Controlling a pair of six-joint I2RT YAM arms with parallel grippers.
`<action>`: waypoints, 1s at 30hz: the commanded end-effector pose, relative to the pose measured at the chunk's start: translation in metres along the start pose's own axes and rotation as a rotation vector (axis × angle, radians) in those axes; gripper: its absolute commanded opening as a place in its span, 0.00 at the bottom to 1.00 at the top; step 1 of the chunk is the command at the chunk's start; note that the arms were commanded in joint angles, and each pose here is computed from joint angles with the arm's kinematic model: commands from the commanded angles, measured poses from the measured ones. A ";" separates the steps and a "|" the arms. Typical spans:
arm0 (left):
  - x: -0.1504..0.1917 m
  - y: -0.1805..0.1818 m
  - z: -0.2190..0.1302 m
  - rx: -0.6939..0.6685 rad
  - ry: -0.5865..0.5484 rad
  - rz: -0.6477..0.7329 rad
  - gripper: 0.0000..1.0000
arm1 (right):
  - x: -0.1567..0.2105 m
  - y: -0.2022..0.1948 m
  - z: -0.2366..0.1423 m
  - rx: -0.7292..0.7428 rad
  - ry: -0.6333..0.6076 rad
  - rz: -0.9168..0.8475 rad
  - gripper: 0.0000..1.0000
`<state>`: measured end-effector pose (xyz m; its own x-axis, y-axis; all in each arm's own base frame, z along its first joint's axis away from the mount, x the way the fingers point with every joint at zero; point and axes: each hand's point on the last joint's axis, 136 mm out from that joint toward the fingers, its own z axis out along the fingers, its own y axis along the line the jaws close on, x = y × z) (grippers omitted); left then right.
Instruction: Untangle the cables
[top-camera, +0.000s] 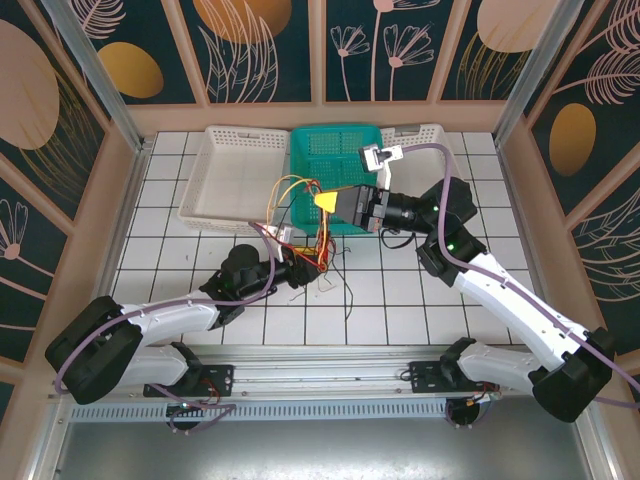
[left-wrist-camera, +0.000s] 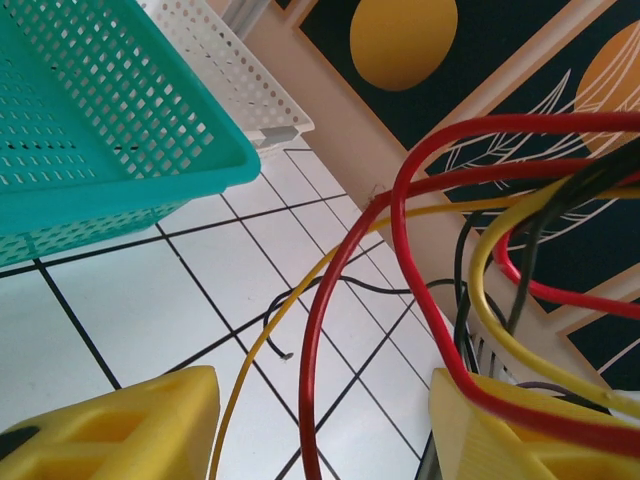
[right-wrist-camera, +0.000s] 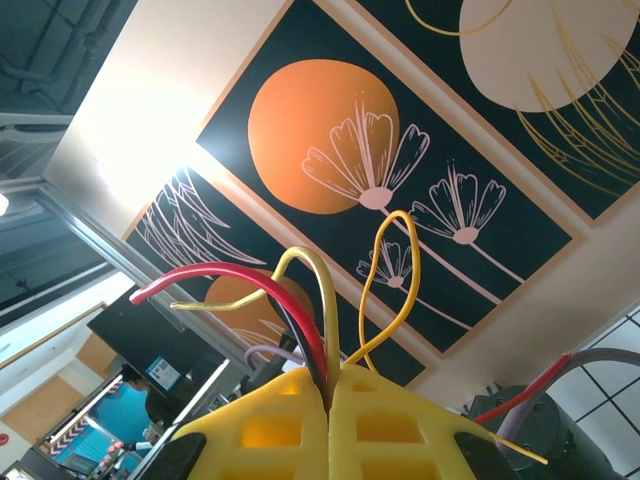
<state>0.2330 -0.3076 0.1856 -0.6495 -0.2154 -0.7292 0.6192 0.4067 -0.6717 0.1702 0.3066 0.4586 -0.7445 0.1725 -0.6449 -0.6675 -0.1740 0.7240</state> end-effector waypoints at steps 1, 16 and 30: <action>-0.012 -0.011 0.003 0.033 -0.042 0.026 0.54 | -0.005 0.018 0.001 -0.045 -0.025 -0.065 0.00; -0.005 0.000 -0.005 -0.014 -0.045 0.026 0.00 | -0.008 0.011 -0.011 0.017 -0.067 -0.104 0.00; -0.003 0.030 -0.048 -0.255 -0.061 0.080 0.00 | -0.028 -0.068 -0.096 0.428 -0.316 -0.118 0.00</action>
<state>0.2314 -0.2650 0.1875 -0.5812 -0.2539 -0.7731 0.5653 0.5575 -0.6080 0.2209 0.2327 0.4232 -0.6101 0.4279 -0.6668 -0.6686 0.1736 0.7231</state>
